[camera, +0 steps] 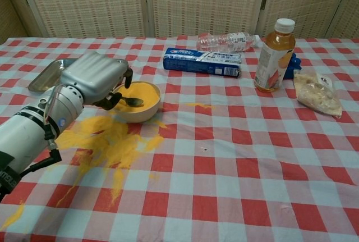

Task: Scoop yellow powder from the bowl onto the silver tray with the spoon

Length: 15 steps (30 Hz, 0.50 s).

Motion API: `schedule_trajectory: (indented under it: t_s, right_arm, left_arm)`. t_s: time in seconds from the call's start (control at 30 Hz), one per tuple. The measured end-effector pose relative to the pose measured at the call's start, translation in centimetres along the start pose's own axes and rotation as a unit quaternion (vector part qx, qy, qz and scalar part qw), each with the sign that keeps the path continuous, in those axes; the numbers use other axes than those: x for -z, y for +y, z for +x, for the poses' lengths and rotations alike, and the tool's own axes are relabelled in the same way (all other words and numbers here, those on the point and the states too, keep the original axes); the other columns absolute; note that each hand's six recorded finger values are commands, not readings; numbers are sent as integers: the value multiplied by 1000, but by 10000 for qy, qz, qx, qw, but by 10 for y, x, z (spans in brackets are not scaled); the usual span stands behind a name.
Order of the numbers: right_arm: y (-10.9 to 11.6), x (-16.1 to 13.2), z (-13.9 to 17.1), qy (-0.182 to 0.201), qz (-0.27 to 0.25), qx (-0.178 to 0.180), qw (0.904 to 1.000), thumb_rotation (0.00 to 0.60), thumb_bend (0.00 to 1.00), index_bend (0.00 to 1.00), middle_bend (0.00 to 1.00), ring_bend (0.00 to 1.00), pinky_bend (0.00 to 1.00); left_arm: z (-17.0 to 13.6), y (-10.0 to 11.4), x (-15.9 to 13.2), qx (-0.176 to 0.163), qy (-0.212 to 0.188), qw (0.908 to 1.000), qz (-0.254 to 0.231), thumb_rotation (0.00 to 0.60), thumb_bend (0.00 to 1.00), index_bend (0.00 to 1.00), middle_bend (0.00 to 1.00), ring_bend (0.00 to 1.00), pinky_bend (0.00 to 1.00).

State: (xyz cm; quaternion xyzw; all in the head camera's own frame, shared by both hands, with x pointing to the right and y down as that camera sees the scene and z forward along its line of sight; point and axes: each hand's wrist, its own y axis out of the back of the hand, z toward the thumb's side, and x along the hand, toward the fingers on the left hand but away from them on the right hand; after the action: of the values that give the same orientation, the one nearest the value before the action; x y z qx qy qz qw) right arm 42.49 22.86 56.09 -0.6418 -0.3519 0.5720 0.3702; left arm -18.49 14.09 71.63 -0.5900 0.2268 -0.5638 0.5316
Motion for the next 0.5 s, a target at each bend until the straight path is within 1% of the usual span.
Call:
schedule_trajectory:
  t_s: [0.13,0.2,0.3,0.4,0.5]
  right_arm:
    - [0,0,1,-3,-8,-1,10000,528,0,0,0,0,0]
    - [1,0,1,0,-13,8,10000,527,0,0,0,0,0]
    - [2,0,3,10,-14,31,10000,528,0,0,0,0,0]
    - [2,0,3,13,-15,29,10000,528,0,0,0,0,0]
    - [2,-1,3,19,-13,20,10000,528,0,0,0,0,0]
  left_arm:
    - [-2,4,4,3,-2,10000,-54,600,506,387,1000,1000,1000]
    - [-3,5,10,72,10,9999,-91,600,519,363,1000,1000,1000]
    - [-3,3,24,308,77,9995,-69,600,549,296,1000,1000,1000]
    - [-3,-3,39,622,146,9980,17,600,553,261,1000,1000,1000]
    - [-4,-6,45,798,140,9967,84,600,554,207,1000,1000,1000]
